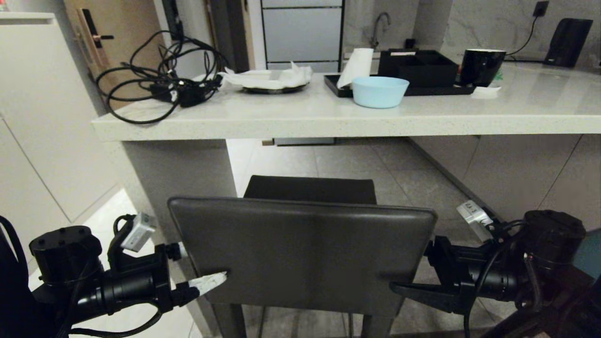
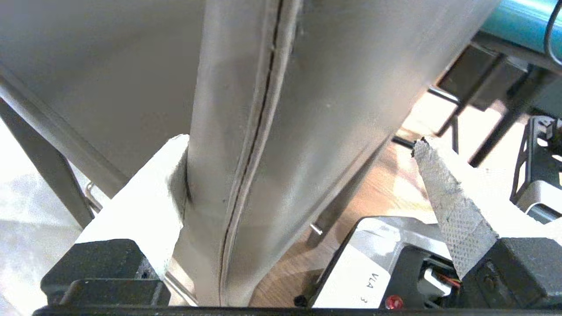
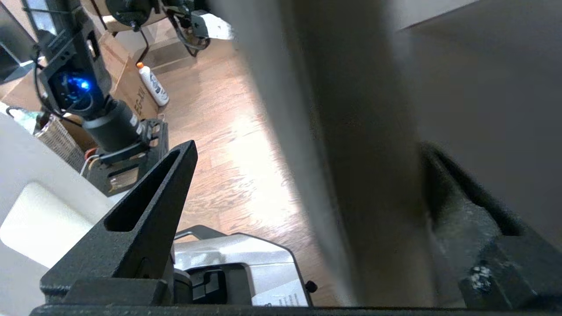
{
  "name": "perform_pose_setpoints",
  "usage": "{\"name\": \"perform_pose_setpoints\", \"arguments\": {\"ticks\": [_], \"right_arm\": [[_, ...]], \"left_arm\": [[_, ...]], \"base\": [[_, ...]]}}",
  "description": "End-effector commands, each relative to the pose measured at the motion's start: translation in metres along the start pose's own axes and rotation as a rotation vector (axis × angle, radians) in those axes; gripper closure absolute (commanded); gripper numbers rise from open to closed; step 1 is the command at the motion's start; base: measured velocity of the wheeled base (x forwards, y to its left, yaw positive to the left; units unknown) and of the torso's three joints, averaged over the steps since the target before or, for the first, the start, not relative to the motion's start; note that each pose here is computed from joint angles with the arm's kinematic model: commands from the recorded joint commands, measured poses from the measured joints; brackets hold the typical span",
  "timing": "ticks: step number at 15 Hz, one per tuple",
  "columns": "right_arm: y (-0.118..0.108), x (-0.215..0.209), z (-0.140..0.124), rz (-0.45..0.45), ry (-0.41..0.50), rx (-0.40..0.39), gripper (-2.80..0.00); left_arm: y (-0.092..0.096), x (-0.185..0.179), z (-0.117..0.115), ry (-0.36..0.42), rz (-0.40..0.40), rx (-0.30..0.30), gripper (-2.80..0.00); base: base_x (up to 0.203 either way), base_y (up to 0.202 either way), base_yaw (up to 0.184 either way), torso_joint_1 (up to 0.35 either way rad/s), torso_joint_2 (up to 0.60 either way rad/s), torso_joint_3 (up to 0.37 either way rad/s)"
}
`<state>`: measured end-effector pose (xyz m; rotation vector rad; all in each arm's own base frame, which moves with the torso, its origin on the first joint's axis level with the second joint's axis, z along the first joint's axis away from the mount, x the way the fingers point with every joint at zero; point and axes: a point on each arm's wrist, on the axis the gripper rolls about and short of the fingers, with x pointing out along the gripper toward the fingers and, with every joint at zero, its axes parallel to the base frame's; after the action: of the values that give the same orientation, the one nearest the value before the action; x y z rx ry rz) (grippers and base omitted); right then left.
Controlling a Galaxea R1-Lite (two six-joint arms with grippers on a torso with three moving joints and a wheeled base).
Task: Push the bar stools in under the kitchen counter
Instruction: Pull the gray chair out from under the dining table
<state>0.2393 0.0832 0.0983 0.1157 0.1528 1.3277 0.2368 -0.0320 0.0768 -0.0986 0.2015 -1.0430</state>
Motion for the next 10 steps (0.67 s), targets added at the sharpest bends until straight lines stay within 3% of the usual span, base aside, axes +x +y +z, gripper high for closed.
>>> {"name": "perform_pose_setpoints", "arguments": {"ticks": [1,10], "right_arm": [[0.0003,-0.0001,0.0014,0.003,-0.006,-0.012,-2.80],[0.0001,0.0000,0.0011,0.003,-0.005,-0.011,-2.80]], "left_arm": [[-0.0015,0.0004,0.0019,-0.007,-0.011,0.011,-2.80],[-0.0053,0.0027,0.0024,-0.005,-0.028,0.015,-2.80]], "base": [[-0.200,0.000,-0.003,-0.003,0.01,0.005],[-0.194,0.000,-0.002,0.002,0.00,0.001]]}}
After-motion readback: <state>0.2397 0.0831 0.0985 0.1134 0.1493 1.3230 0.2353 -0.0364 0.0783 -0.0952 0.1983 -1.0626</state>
